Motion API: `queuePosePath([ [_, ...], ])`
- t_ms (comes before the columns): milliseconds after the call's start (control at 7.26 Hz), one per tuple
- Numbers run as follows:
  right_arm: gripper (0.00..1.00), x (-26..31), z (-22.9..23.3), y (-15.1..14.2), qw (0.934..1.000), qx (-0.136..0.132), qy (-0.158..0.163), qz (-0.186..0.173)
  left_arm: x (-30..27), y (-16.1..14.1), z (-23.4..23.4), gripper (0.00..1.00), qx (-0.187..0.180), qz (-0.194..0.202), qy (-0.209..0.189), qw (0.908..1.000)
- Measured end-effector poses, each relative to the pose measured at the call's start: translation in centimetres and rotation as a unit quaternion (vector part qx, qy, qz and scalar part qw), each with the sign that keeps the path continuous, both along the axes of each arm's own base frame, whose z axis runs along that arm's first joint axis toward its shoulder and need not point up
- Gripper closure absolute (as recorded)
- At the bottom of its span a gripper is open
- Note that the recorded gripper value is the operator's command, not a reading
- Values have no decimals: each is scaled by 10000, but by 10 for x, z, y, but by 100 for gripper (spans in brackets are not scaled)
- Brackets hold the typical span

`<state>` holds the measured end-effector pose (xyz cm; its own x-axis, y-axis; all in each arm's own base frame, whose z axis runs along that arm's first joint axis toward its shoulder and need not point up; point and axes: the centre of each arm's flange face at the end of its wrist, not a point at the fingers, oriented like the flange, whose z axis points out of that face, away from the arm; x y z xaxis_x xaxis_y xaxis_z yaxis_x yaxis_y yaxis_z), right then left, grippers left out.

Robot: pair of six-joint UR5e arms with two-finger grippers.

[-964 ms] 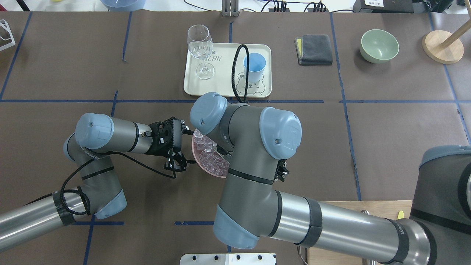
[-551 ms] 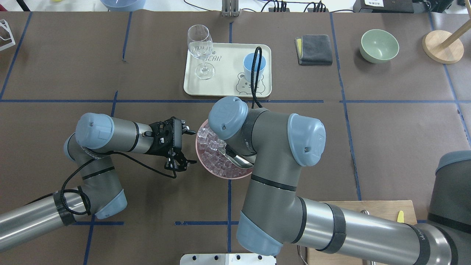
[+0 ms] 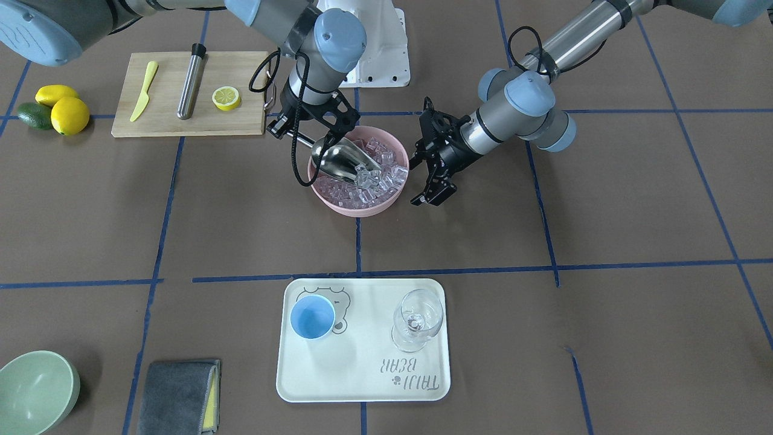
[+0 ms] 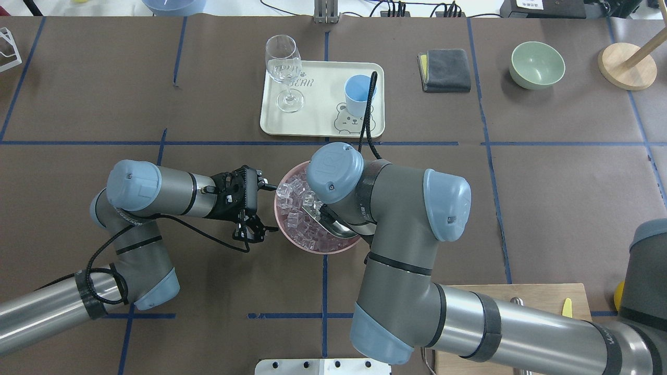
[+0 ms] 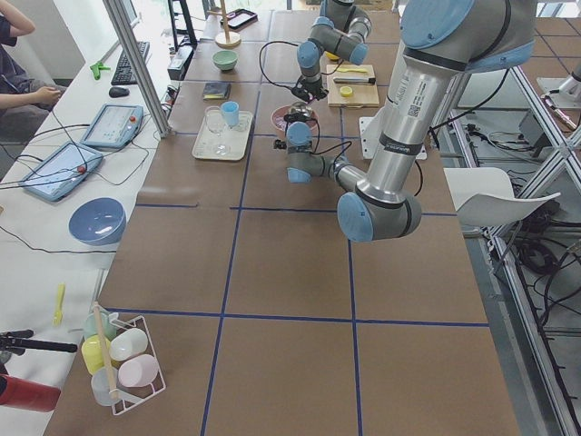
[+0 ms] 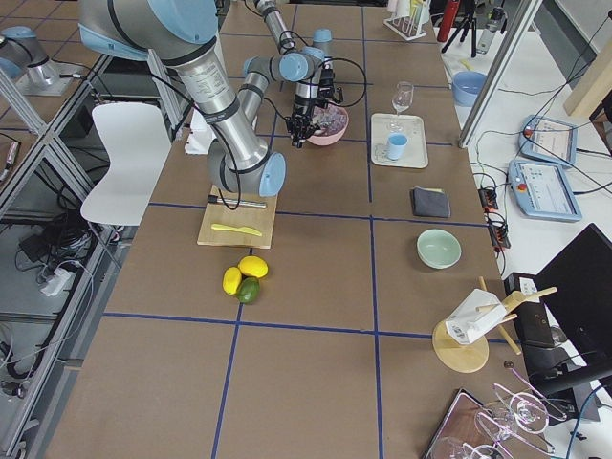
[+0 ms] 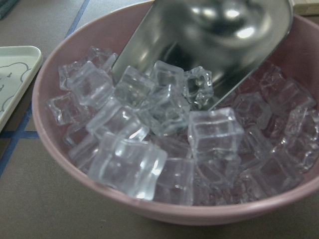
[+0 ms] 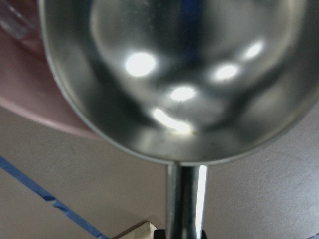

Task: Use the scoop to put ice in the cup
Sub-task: 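Dig the scoop into the ice cubes with the right gripper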

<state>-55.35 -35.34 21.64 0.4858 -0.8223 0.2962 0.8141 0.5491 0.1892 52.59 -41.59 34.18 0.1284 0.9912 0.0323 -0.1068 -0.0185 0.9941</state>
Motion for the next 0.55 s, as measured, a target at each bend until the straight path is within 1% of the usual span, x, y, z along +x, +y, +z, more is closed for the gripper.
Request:
queuePosePath([
  [275,100,-3,5,2,10000,12,-34,5,0,0,0,0,-1,0,-2,10000],
  [551,100,-2,-2,3,9998,49,-176,40,1,0,1,0,-7,2,-12,10000],
])
